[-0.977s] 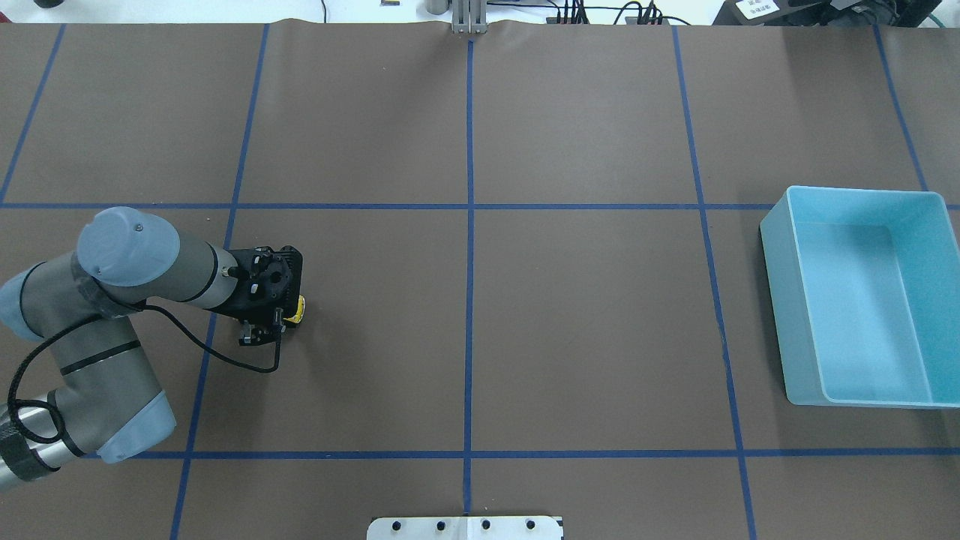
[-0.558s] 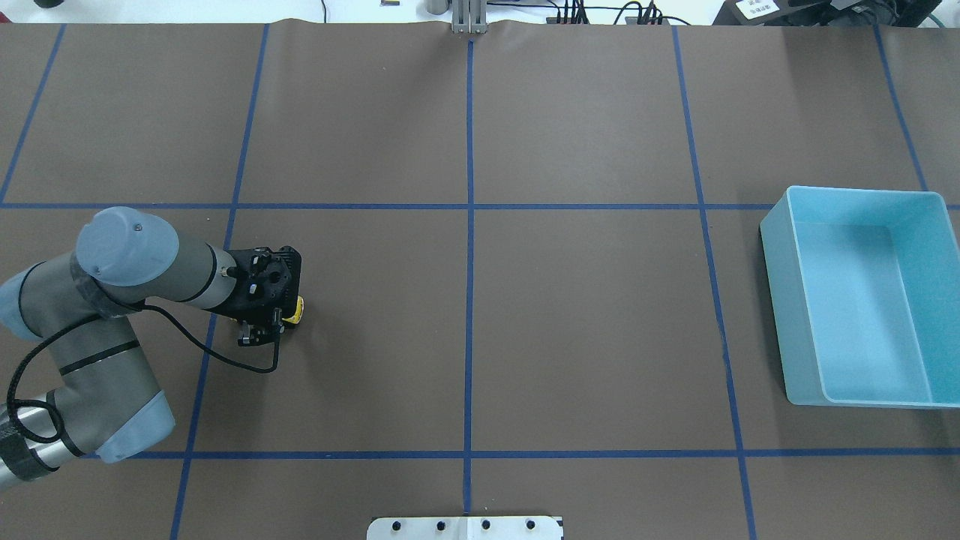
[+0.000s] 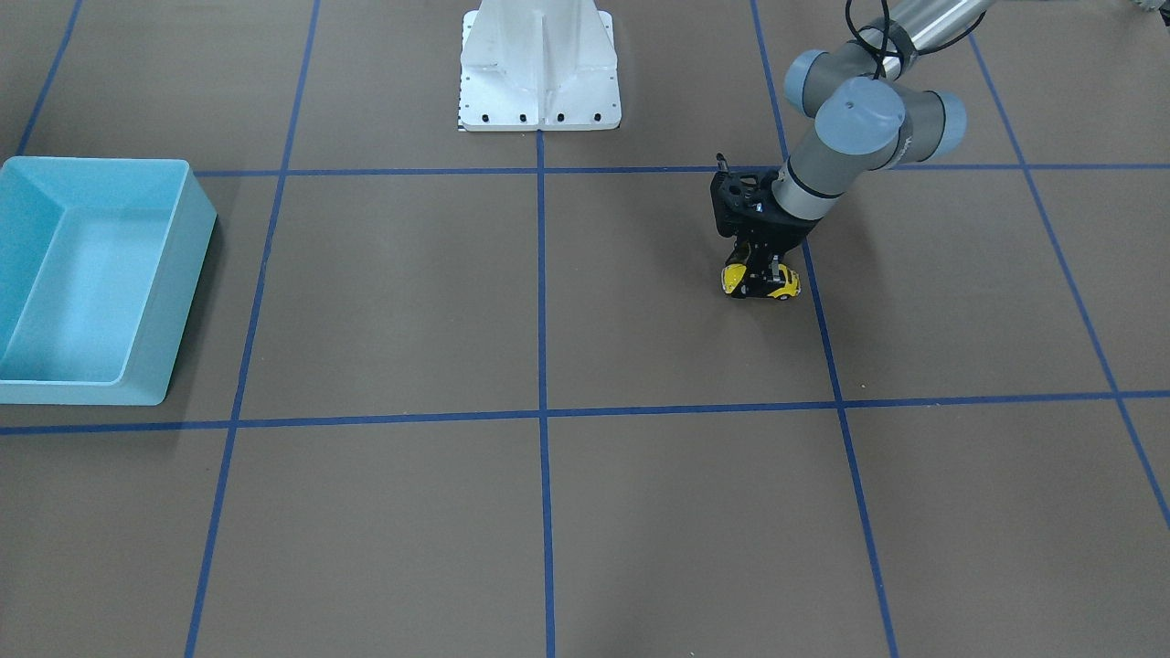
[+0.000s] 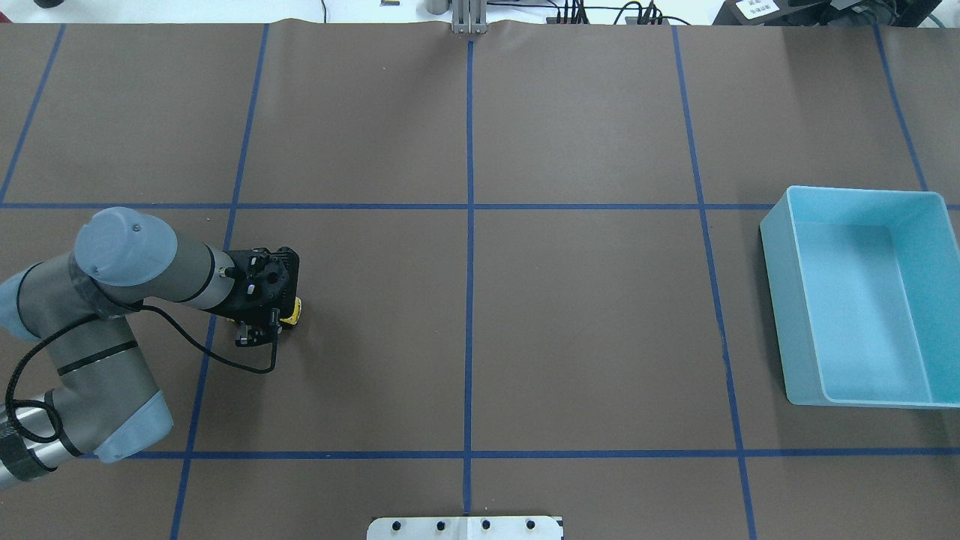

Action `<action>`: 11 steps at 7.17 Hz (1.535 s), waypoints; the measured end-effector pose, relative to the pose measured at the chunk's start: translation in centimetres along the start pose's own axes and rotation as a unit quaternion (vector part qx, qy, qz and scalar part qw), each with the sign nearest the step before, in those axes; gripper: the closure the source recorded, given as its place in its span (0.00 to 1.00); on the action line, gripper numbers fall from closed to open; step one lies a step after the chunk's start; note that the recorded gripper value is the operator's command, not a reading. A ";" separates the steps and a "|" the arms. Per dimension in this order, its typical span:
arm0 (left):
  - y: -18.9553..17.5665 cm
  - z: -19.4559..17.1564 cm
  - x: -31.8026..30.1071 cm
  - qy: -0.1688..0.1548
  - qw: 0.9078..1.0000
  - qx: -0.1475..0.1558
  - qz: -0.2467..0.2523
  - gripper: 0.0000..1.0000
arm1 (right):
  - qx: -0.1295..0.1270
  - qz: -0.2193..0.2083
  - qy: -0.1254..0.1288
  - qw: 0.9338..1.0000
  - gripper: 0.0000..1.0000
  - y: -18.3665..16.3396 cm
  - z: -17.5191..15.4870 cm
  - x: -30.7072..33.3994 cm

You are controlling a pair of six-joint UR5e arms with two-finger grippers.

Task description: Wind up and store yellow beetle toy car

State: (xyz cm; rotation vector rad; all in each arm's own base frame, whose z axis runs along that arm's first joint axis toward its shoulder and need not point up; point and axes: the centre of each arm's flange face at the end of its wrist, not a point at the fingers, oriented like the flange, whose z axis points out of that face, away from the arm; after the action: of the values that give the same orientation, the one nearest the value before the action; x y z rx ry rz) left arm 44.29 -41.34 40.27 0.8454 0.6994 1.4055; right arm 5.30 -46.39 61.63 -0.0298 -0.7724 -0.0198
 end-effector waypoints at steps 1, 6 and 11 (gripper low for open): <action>0.2 0.0 0.0 0.002 1.000 0.000 -0.001 1.00 | 0.000 0.000 0.000 1.000 0.00 0.0 0.0 0.0; 1.2 0.0 0.0 0.008 1.000 -0.001 -0.003 1.00 | -0.001 0.001 0.000 1.000 0.00 0.0 0.1 0.1; 2.9 -0.3 0.3 0.008 1.000 0.007 -0.003 1.00 | -0.001 0.001 0.000 1.000 0.00 0.0 0.1 0.1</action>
State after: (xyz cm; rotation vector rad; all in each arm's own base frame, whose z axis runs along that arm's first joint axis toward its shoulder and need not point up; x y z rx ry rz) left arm 42.45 -41.09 42.56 0.8444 0.7243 1.4046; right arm 5.30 -46.36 61.74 -0.0322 -0.7726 -0.0187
